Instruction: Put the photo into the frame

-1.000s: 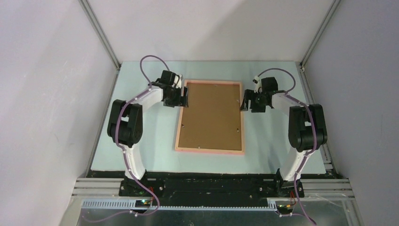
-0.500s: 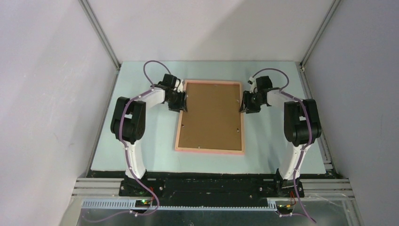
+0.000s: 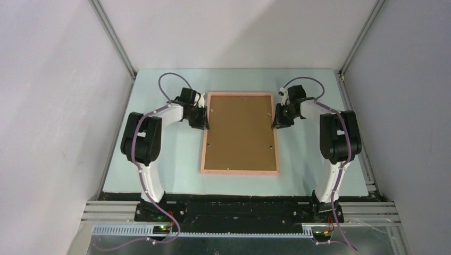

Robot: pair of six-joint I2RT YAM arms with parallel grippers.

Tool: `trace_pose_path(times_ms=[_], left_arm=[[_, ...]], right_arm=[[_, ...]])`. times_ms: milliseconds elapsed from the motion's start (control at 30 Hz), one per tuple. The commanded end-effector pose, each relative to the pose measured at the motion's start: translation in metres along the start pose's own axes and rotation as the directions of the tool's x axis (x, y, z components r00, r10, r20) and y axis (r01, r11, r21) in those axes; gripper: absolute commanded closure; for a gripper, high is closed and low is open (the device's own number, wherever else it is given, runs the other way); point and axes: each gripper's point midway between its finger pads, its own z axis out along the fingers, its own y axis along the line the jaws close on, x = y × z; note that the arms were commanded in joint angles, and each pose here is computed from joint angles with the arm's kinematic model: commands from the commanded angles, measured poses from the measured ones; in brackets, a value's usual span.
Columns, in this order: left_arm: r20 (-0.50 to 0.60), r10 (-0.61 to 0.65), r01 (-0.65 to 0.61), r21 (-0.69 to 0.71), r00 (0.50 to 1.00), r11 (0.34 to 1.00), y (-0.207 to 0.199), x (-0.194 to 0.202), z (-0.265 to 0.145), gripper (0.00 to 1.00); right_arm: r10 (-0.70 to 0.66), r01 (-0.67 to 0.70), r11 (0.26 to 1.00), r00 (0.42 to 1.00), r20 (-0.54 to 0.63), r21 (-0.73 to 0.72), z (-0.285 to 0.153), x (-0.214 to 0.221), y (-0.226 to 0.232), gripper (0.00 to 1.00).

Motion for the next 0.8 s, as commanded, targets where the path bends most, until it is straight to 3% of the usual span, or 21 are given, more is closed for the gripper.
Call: trace_pose_path(times_ms=[0,267,500,633,767], left_arm=[[-0.088,0.018,-0.012,0.068,0.996,0.998,-0.017,0.036,-0.009,0.68],[-0.13,0.118,-0.099,0.145,0.984,0.985,-0.036,0.07,-0.023,0.68],[-0.166,0.228,-0.191,0.211,0.959,0.959,-0.056,0.1,-0.041,0.52],[-0.163,0.282,-0.246,0.209,0.946,0.947,-0.058,0.105,-0.048,0.37],[-0.119,0.314,-0.289,0.189,0.942,0.938,-0.061,0.097,-0.057,0.23]], right_arm=[[-0.039,0.038,0.999,0.999,-0.033,-0.019,-0.005,0.004,0.006,0.92],[-0.097,0.091,0.994,0.987,-0.132,-0.053,-0.011,0.039,0.012,0.99],[-0.137,0.126,0.989,0.976,-0.168,-0.072,-0.022,0.065,0.013,1.0],[-0.144,0.133,0.988,0.976,-0.163,-0.071,-0.027,0.071,0.012,0.93],[-0.144,0.135,0.988,0.98,-0.138,-0.074,-0.03,0.066,0.013,0.73]])
